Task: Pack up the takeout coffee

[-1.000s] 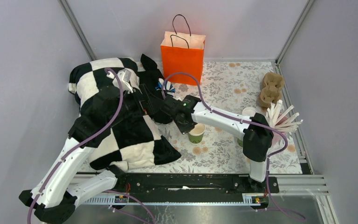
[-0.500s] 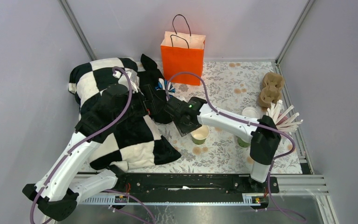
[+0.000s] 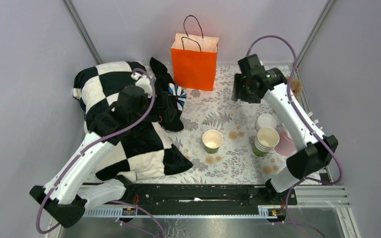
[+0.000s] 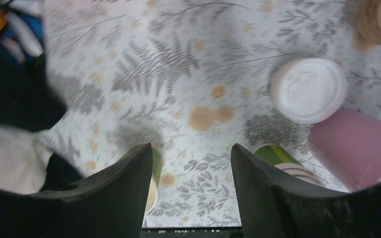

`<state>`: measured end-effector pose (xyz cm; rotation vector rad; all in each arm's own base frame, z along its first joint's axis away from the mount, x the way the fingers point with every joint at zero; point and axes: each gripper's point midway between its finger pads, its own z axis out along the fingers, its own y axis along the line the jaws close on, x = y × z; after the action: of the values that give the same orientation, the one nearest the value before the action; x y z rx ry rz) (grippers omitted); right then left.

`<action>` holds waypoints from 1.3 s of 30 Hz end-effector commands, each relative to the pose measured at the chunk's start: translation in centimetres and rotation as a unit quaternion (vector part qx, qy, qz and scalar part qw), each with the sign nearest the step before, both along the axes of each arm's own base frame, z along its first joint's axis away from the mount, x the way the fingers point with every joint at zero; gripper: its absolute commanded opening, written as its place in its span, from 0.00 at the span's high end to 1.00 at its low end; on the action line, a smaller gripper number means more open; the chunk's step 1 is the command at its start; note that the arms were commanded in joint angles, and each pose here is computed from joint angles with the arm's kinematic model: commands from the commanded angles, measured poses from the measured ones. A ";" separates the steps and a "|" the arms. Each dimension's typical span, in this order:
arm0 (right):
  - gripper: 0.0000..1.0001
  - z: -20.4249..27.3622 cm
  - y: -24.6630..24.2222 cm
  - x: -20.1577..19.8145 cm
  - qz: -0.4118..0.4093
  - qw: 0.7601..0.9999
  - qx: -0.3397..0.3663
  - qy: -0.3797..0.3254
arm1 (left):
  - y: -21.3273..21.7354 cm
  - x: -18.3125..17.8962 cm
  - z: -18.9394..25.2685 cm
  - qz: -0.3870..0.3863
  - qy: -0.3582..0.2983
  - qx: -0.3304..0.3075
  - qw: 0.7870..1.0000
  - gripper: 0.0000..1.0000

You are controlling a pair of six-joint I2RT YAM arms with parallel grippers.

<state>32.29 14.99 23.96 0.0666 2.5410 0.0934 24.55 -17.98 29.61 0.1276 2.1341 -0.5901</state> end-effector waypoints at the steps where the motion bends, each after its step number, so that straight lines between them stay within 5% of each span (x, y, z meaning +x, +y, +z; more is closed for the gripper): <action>1: 0.35 -4.2 -4.6 2.4 -0.054 0.995 0.001 0.079 | -0.9 2.6 -0.2 -0.022 -0.028 0.046 0.998 0.01; 15: 0.53 -12.9 -11.3 3.7 -0.128 0.967 -0.021 0.221 | -0.9 7.3 -4.3 -0.043 0.027 0.047 0.998 0.01; 39: 0.70 -17.5 -13.0 1.9 -0.149 0.955 -0.025 0.255 | -1.5 7.4 -4.7 -0.053 0.031 0.050 0.997 0.01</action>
<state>34.26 2.32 6.64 0.5231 3.0106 -0.1080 31.06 -18.70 22.74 0.2555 2.3082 -0.5286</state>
